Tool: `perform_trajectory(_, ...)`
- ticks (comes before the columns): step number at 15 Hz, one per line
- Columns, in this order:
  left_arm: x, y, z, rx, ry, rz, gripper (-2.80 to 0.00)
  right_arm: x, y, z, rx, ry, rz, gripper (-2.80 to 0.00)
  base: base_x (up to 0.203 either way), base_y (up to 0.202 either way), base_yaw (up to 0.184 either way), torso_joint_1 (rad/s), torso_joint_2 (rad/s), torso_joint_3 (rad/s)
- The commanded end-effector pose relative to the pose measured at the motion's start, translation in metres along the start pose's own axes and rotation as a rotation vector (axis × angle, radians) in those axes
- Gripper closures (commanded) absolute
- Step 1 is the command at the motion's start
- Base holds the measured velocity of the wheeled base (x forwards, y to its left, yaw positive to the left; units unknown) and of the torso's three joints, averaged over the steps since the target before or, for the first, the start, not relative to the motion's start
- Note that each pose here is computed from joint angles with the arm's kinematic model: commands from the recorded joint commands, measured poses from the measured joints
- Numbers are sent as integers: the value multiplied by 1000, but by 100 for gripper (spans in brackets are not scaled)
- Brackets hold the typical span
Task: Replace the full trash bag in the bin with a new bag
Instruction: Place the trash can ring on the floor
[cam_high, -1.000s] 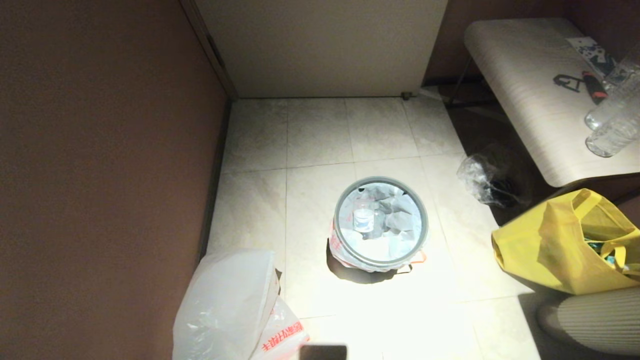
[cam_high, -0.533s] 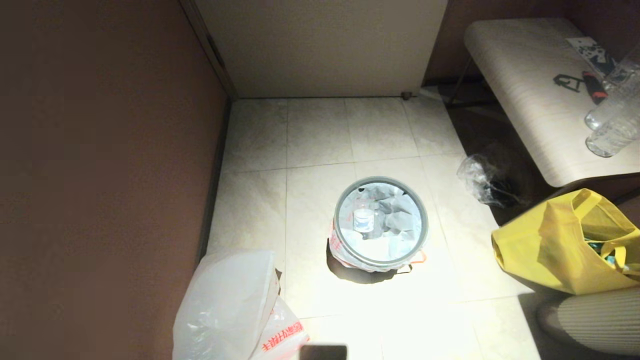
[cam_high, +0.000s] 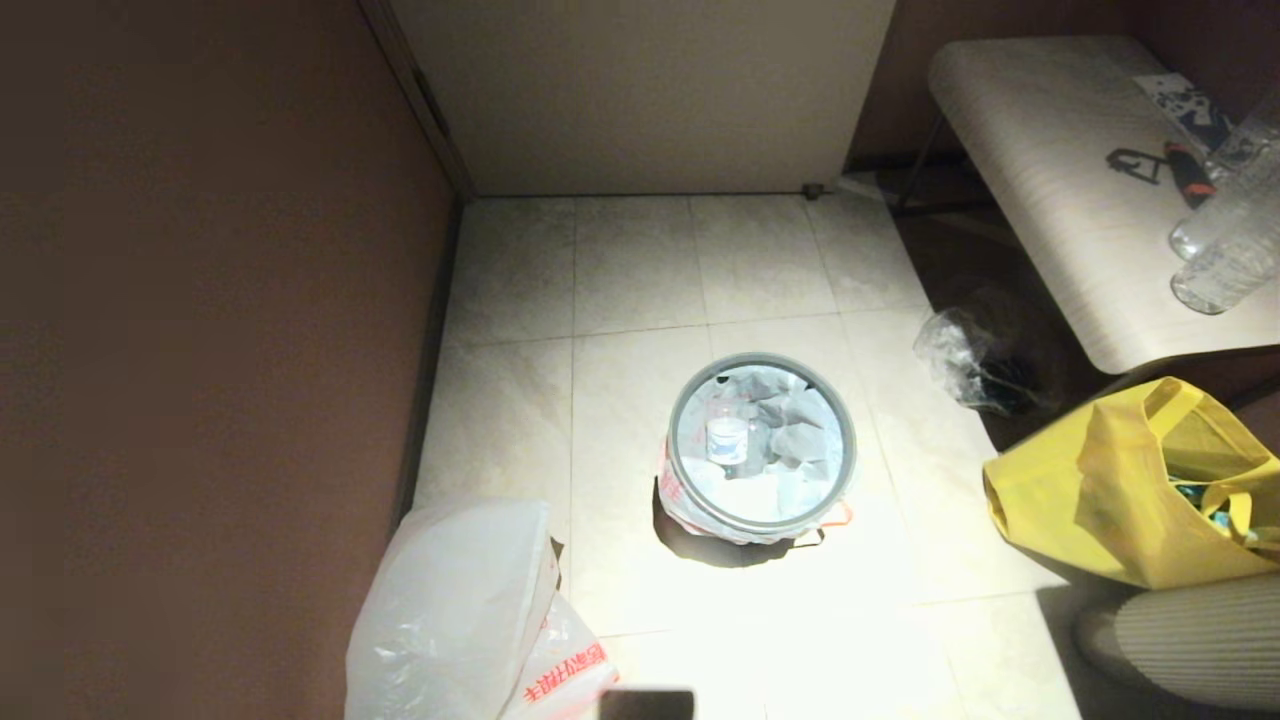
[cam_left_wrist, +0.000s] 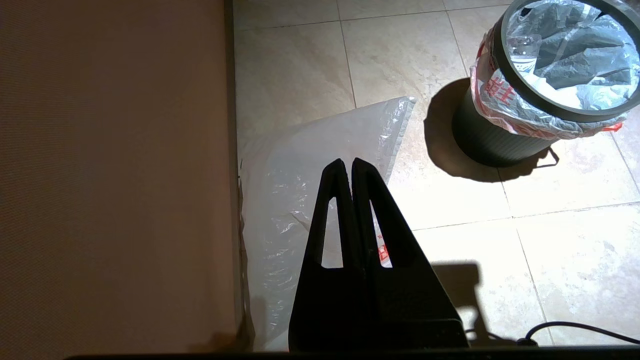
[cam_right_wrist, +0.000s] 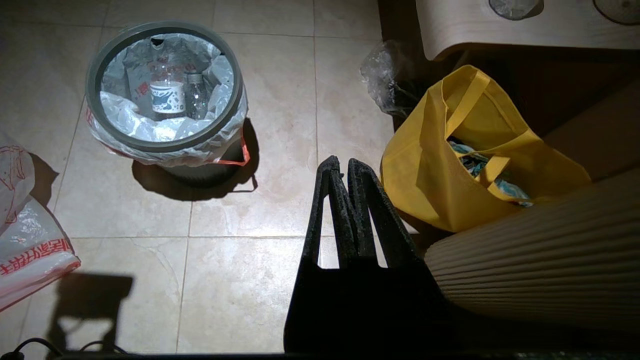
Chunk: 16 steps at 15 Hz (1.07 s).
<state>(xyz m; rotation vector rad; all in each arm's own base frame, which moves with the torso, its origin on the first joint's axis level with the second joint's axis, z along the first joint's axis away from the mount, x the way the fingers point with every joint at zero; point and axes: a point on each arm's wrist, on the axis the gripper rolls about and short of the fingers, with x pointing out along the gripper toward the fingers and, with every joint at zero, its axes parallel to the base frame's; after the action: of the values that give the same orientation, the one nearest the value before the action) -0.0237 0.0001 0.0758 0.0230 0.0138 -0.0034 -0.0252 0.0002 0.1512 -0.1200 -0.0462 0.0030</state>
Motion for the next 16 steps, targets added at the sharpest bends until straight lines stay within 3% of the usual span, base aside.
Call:
perform_trajectory(1,0,0,0,0,1,1,0,23,-2,18,-7,107,9,0,0,0,0,0,0,0)
perform_trajectory(5,0,0,0,0,1,2,0,98,-9,66,-9,284,25,0,0,0,0,0,0,0)
perform_trajectory(8,0,0,0,0,0,1,0,165,-9,86,-21,386,20,0,0,0,0,0,0,0)
perform_trajectory(11,0,0,0,0,0,0,0,236,9,79,-42,505,49,0,0,0,0,0,0,0)
perform_trajectory(13,0,0,0,0,1,1,0,284,28,70,-11,554,70,0,0,0,0,0,0,0)
perform_trajectory(16,0,0,0,0,0,0,0,353,61,43,10,626,52,0,0,0,0,0,0,0)
